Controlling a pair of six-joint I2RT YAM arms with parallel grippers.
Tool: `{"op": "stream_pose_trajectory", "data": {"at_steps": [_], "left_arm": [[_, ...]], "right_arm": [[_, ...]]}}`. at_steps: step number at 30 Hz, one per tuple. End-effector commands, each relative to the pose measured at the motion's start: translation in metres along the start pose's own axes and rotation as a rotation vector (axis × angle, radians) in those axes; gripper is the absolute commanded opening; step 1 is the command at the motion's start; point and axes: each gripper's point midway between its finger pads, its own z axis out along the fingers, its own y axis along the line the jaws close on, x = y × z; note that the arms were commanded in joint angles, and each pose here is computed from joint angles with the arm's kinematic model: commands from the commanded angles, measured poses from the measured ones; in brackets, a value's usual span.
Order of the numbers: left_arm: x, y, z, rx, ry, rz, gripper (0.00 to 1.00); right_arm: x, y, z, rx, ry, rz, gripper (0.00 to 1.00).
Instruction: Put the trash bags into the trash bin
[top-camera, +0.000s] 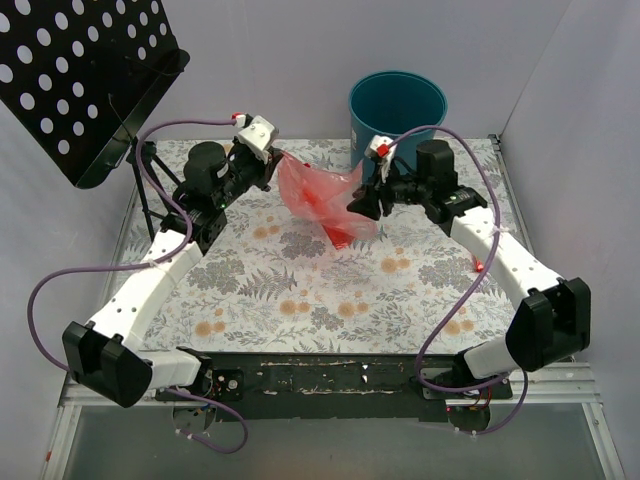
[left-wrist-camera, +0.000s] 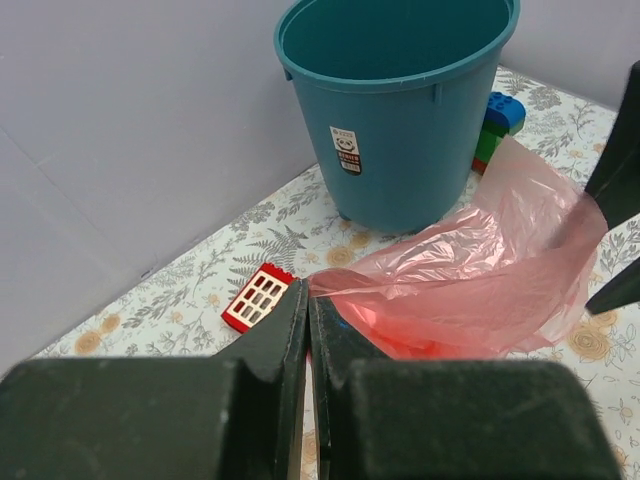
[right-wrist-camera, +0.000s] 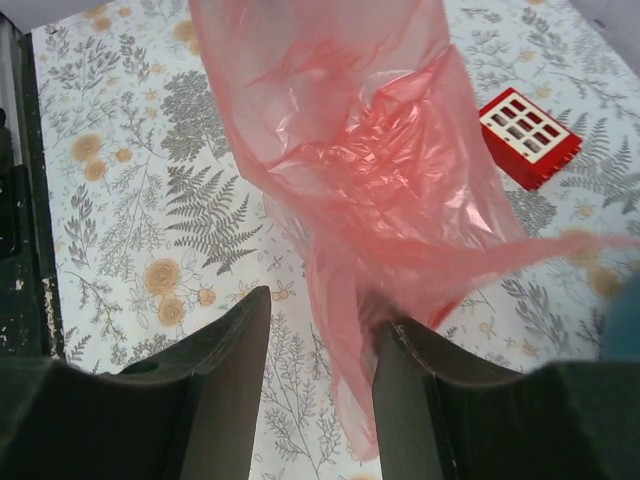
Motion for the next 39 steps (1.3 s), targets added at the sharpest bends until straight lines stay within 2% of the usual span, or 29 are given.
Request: {"op": "stream_pose_trajectory", "data": {"at_steps": [1,2,4,5,6,7,8,9,11,15,18,21,25,28,31,35,39], "left_arm": [[-0.029,0.005,-0.018,-0.029,-0.061,0.017,0.0],[-0.029,0.006,-0.019,-0.039,-0.062,0.021,0.0],[-0.026,0.009,-0.022,-0.056,-0.051,0.035,0.0],[-0.022,0.006,-0.024,-0.038,-0.031,0.051,0.0],[-0.012,-0.001,-0.023,0.011,0.008,0.089,0.03],[0.002,-0.011,-0.025,0.076,0.069,0.104,0.16],[0.011,-0.02,-0.028,0.132,0.113,0.106,0.36],[0.013,-0.029,-0.032,0.176,0.121,0.105,0.5],[0.013,-0.05,-0.043,0.285,0.091,0.127,0.63],[0.0,-0.079,-0.043,0.41,0.001,0.174,0.75],[0.003,-0.092,-0.03,0.471,0.019,0.143,0.79],[0.019,-0.111,-0.017,0.506,0.051,0.183,0.8],[0.047,-0.102,0.02,0.334,0.135,0.264,0.75],[0.065,-0.091,0.04,0.286,0.212,0.299,0.65],[0.077,-0.071,0.047,0.189,0.268,0.333,0.43],[0.059,-0.033,0.041,0.031,0.232,0.27,0.01],[0.051,0.001,0.029,-0.1,0.217,0.229,0.0]], "right_arm": [[-0.027,-0.005,0.021,-0.011,-0.067,-0.04,0.47],[-0.026,-0.008,0.025,-0.006,-0.062,-0.014,0.4],[-0.019,-0.013,0.028,0.012,-0.044,0.005,0.09],[-0.016,-0.016,0.028,0.03,-0.035,-0.002,0.02],[-0.018,-0.018,0.026,0.045,-0.035,-0.015,0.01],[-0.021,-0.019,0.023,0.057,-0.034,-0.03,0.01],[-0.027,-0.02,0.02,0.07,-0.037,-0.046,0.01],[-0.03,-0.021,0.017,0.083,-0.038,-0.05,0.01],[-0.037,-0.021,0.014,0.102,-0.049,-0.045,0.01],[-0.038,-0.024,0.014,0.151,-0.045,-0.025,0.01],[-0.039,-0.031,0.013,0.198,-0.043,0.002,0.01],[-0.043,-0.033,0.013,0.219,-0.047,0.005,0.01],[-0.049,-0.032,0.011,0.225,-0.052,-0.007,0.01],[-0.048,-0.033,0.007,0.244,-0.047,-0.015,0.01],[-0.044,-0.036,0.002,0.279,-0.036,-0.021,0.01],[-0.028,-0.056,-0.013,0.377,0.0,-0.018,0.01],[-0.011,-0.076,-0.033,0.45,0.022,0.021,0.01]]}}
